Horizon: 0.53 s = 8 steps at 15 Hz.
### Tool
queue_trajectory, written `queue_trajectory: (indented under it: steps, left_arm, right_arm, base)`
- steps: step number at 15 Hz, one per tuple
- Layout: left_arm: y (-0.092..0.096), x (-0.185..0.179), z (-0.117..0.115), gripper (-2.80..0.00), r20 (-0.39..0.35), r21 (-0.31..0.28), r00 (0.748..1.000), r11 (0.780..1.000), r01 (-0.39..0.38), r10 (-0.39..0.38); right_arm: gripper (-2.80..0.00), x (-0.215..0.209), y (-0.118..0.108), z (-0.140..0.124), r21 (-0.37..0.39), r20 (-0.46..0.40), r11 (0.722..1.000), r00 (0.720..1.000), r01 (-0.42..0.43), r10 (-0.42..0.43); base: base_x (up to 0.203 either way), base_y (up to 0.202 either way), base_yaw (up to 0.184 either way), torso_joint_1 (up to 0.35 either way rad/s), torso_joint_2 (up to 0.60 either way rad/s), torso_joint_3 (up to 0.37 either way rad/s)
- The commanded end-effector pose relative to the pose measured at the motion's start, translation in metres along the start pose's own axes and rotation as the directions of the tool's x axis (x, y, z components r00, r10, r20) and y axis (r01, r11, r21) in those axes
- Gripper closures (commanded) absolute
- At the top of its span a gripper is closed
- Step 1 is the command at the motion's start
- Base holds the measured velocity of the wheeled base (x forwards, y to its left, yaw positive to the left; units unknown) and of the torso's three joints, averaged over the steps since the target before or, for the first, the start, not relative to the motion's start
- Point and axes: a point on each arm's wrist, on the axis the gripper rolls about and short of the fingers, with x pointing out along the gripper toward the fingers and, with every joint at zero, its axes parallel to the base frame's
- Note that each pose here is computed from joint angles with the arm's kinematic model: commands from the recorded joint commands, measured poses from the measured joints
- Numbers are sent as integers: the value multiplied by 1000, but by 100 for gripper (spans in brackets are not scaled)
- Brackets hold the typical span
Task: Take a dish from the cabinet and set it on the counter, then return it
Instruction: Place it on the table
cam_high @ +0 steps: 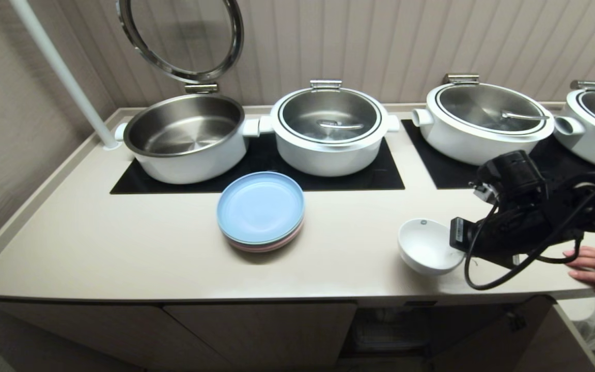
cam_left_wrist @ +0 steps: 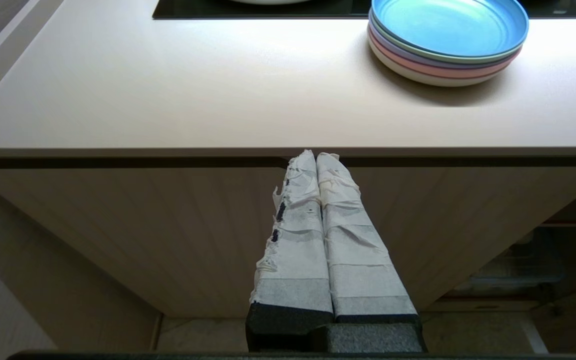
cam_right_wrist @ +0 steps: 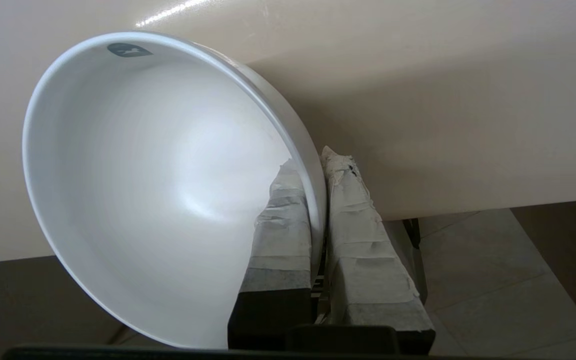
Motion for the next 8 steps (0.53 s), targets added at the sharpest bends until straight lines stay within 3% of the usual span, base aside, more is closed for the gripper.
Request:
queue_trajectory:
  steps: [1,8]
  left_arm:
    - [0,0,0,0,0,0,1000,1000,1,-1]
    - [0,0,0,0,0,0,1000,1000,0,0]
  right_arm:
    - [0,6,1,3,8,-9,1000,1000,5,-5]
    - [0,16,0,2,11,-23,1000,1000,14,-14]
  base:
    - [0,0,0,0,0,0]
    - [0,0,0,0,0,0]
